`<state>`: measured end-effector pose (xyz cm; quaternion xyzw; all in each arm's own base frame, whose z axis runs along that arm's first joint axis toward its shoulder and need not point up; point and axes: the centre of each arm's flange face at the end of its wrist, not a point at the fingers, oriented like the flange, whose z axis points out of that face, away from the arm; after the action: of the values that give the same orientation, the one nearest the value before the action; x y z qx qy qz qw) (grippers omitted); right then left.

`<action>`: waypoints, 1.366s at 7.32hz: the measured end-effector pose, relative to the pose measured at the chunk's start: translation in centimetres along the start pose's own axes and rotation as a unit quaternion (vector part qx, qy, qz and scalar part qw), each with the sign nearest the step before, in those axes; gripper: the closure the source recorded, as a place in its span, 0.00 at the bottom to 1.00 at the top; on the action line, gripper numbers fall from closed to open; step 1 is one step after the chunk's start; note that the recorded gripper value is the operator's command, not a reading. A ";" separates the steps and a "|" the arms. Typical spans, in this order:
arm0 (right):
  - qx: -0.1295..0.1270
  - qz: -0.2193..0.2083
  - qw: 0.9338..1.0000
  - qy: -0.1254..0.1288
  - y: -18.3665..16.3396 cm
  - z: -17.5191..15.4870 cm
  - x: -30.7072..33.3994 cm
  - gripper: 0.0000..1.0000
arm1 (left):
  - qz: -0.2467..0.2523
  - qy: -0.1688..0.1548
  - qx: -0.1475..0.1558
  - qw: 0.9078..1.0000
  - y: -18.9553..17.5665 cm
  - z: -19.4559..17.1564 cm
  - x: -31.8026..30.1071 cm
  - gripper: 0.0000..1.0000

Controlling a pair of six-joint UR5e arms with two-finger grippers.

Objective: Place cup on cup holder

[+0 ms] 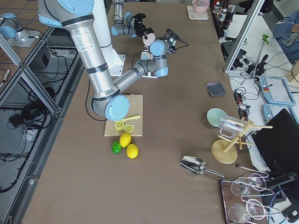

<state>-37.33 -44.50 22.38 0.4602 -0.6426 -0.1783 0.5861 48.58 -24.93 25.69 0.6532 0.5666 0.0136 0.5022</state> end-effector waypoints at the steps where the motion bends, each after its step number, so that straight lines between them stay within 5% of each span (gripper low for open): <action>1: 0.010 0.006 1.000 0.003 0.8 1.1 -1.0 1.00 | -0.004 0.004 0.000 1.000 0.4 -0.3 0.3 1.00; 4: 0.020 -0.026 0.999 0.019 3.9 3.4 -3.1 1.00 | -0.010 0.010 -0.002 1.000 1.1 -1.1 0.6 1.00; 10: -0.016 -0.044 0.998 0.029 8.7 4.3 -2.6 1.00 | -0.008 0.008 -0.008 1.000 1.8 -1.3 0.8 1.00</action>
<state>-44.88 -39.31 26.52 0.4835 -0.6013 -0.2012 0.6035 49.41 -23.23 27.07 0.6446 0.5757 0.0193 0.5026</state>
